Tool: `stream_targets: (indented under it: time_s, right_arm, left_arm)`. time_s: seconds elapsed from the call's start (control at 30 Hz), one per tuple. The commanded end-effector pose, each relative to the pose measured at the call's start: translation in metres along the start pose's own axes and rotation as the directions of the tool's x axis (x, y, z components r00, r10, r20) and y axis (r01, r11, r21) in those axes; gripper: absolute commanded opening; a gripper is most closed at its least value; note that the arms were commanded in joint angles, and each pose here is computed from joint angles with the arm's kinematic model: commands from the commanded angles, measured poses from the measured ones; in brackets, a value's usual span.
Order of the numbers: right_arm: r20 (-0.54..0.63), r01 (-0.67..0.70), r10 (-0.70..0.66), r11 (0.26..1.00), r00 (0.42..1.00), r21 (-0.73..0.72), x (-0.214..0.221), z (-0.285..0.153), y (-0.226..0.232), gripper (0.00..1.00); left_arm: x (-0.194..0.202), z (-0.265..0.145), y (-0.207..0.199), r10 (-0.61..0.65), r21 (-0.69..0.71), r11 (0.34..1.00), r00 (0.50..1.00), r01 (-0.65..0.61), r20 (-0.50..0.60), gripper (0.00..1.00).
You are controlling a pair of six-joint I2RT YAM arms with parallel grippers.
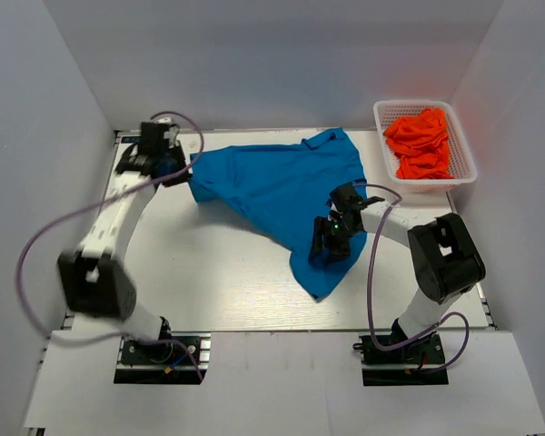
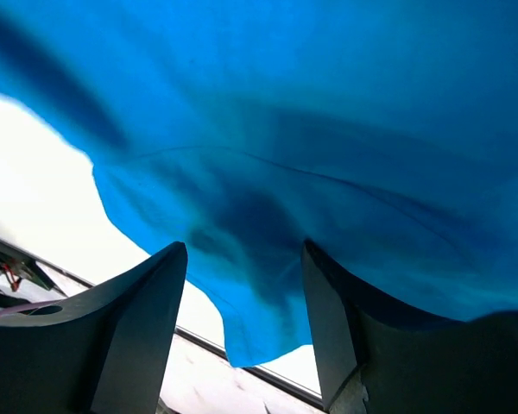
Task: Fold and stack the t-shirts
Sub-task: Flatten out the tshirt
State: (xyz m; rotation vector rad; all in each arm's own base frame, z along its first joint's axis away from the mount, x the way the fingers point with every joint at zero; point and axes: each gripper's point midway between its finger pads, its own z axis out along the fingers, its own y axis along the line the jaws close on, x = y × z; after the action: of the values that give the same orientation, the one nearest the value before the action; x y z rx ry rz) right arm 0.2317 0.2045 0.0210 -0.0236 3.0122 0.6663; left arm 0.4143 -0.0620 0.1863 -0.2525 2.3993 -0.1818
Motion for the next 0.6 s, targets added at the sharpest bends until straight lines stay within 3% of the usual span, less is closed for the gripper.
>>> stream_targets:
  time_s: [0.0,0.07,0.1,0.17,0.2,0.23,0.33,0.37,0.43,0.5,0.53,0.57]
  right_arm:
    - [-0.128,-0.053,0.085,0.97,0.988,0.237,0.051,0.014,-0.066,0.63]
    - [-0.132,-0.06,0.094,0.968,0.987,0.243,0.059,0.011,-0.071,0.63]
    - [-0.125,-0.063,0.097,0.966,0.987,0.252,0.058,0.009,-0.074,0.63]
    - [-0.123,-0.056,0.09,0.965,0.988,0.256,0.062,0.007,-0.076,0.63]
    - [-0.117,-0.057,0.089,0.965,0.989,0.256,0.062,0.005,-0.078,0.63]
    - [-0.121,-0.051,0.084,0.966,0.989,0.253,0.065,0.005,-0.078,0.63]
    - [-0.124,-0.05,0.083,0.967,0.989,0.248,0.066,0.004,-0.079,0.68]
    - [-0.119,-0.051,0.083,0.968,0.989,0.246,0.065,0.002,-0.079,0.68]
    - [-0.114,-0.039,0.069,0.969,0.991,0.245,0.063,0.0,-0.078,0.68]
    - [-0.097,-0.028,0.053,0.968,0.994,0.251,0.055,-0.006,-0.076,0.71]
    - [-0.075,-0.022,0.043,0.964,0.996,0.266,0.048,-0.01,-0.077,0.71]
    - [-0.063,-0.017,0.035,0.961,0.997,0.277,0.046,-0.013,-0.078,0.71]
  left_arm:
    - [0.007,-0.082,-0.026,-0.133,0.204,0.973,0.986,0.11,0.102,0.0]
    - [0.018,-0.122,-0.018,-0.184,0.212,0.966,0.97,0.149,0.157,0.0]
    - [0.048,-0.126,-0.002,-0.212,0.137,0.97,0.974,0.199,0.085,0.0]
    - [0.076,-0.14,0.028,-0.285,-0.005,0.958,0.955,0.286,0.077,0.0]
    - [0.114,-0.151,0.045,-0.331,-0.093,0.939,0.944,0.331,0.016,0.0]
    - [0.134,-0.154,0.049,-0.431,-0.128,0.896,0.902,0.426,-0.013,0.0]
    - [0.203,-0.157,0.059,-0.507,-0.238,0.853,0.845,0.464,-0.172,0.19]
    - [0.213,-0.16,0.053,-0.522,-0.228,0.849,0.824,0.477,-0.22,0.29]
    - [0.23,-0.165,0.034,-0.528,-0.175,0.848,0.776,0.5,-0.345,0.29]
    - [0.23,-0.172,0.021,-0.419,-0.065,0.9,0.813,0.431,-0.405,0.27]
    - [0.234,-0.177,0.023,-0.405,-0.077,0.907,0.809,0.414,-0.425,0.36]
    - [0.23,-0.178,0.02,-0.358,-0.032,0.924,0.833,0.381,-0.422,0.73]
